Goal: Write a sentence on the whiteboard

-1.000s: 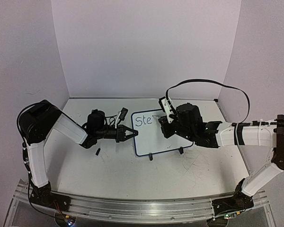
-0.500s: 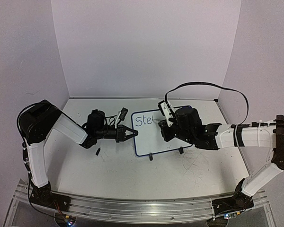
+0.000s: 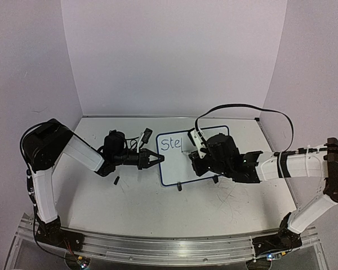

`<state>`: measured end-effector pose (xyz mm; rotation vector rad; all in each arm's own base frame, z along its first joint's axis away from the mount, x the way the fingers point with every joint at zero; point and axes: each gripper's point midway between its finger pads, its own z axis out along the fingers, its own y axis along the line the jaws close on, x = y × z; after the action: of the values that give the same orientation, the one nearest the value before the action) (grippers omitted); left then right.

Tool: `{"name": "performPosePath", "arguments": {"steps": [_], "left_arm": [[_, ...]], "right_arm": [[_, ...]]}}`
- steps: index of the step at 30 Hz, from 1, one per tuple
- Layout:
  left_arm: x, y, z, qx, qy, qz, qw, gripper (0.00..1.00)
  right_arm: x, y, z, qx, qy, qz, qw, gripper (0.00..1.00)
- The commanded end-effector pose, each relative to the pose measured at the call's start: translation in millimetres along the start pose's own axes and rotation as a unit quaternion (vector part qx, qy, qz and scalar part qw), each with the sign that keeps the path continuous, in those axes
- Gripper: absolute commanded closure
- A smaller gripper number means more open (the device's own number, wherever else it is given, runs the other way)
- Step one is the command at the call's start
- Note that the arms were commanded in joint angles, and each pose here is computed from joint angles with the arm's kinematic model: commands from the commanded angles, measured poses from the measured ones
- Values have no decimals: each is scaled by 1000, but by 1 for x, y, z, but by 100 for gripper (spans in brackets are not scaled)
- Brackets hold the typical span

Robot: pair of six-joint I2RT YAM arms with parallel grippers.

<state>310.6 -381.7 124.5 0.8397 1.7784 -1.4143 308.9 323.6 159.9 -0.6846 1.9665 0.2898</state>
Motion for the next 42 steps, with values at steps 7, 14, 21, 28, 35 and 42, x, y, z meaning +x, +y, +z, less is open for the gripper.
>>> {"name": "performPosePath", "arguments": {"steps": [7,14,21,28,35,42], "left_arm": [[3,0,-2,-8,11,-7,1000,100],[0,-3,-3,-6,10,-4,1000,100],[0,-2,-3,-6,11,-3,1000,100],[1,-2,-2,-5,13,-3,1000,100],[2,-2,-2,-6,14,-2,1000,100],[1,-2,-3,-7,14,-1,1000,100]], "right_arm": [[-47,2,-20,-18,-66,28,997,100],[-70,-11,-23,-17,-96,40,994,100],[-71,-14,-13,-3,-95,33,995,100],[-69,-12,-7,-4,-90,30,995,100],[-64,-16,-3,9,-82,32,996,100],[-62,-18,0,19,-77,33,996,100]]}}
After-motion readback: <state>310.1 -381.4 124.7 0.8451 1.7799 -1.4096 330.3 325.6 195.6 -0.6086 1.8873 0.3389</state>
